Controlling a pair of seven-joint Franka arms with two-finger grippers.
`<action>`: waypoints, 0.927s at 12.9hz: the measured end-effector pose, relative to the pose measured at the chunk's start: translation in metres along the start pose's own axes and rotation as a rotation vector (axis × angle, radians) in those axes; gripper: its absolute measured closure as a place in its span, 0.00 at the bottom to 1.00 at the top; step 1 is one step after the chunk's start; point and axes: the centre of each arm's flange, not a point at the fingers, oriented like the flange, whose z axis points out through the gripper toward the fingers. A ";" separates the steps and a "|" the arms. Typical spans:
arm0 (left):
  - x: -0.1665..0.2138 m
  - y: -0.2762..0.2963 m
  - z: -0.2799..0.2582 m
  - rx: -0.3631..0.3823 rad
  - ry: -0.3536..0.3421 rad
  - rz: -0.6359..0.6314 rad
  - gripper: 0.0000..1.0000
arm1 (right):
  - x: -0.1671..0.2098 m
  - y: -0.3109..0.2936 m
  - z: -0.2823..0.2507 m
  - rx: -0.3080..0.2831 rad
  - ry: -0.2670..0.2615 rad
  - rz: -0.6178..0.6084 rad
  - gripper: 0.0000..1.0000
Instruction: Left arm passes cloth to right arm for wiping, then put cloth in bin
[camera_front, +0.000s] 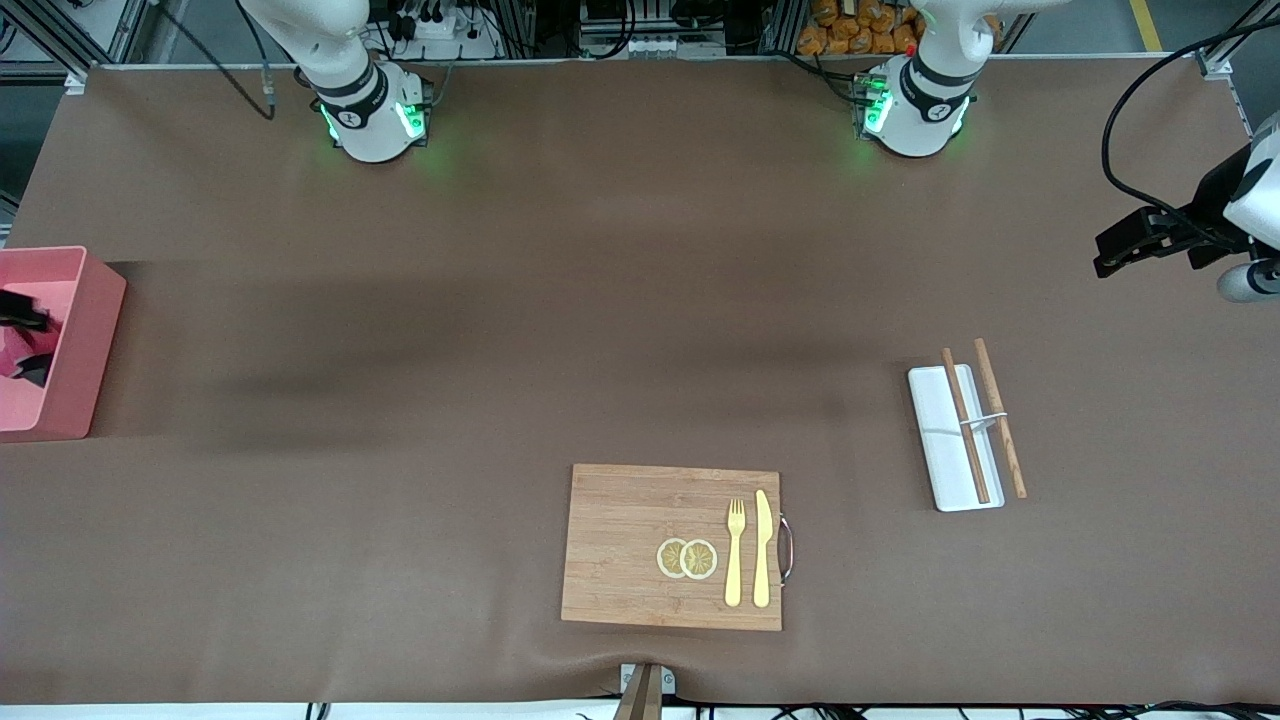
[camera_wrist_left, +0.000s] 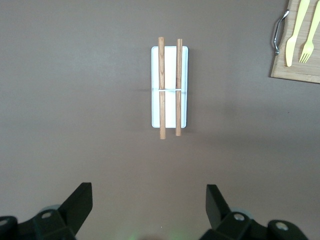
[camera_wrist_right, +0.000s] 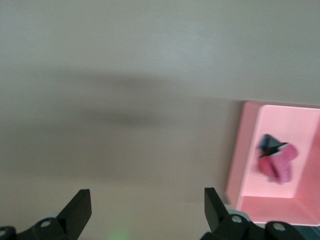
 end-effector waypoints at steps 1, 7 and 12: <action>0.000 0.000 0.000 0.000 0.000 -0.001 0.00 | 0.001 -0.033 -0.010 -0.002 0.004 0.007 0.00; -0.001 0.001 -0.002 0.000 0.002 0.001 0.00 | -0.048 -0.111 -0.065 0.045 0.079 0.064 0.00; -0.002 0.001 -0.002 0.000 0.003 0.002 0.00 | -0.094 -0.091 -0.079 0.049 0.103 0.152 0.00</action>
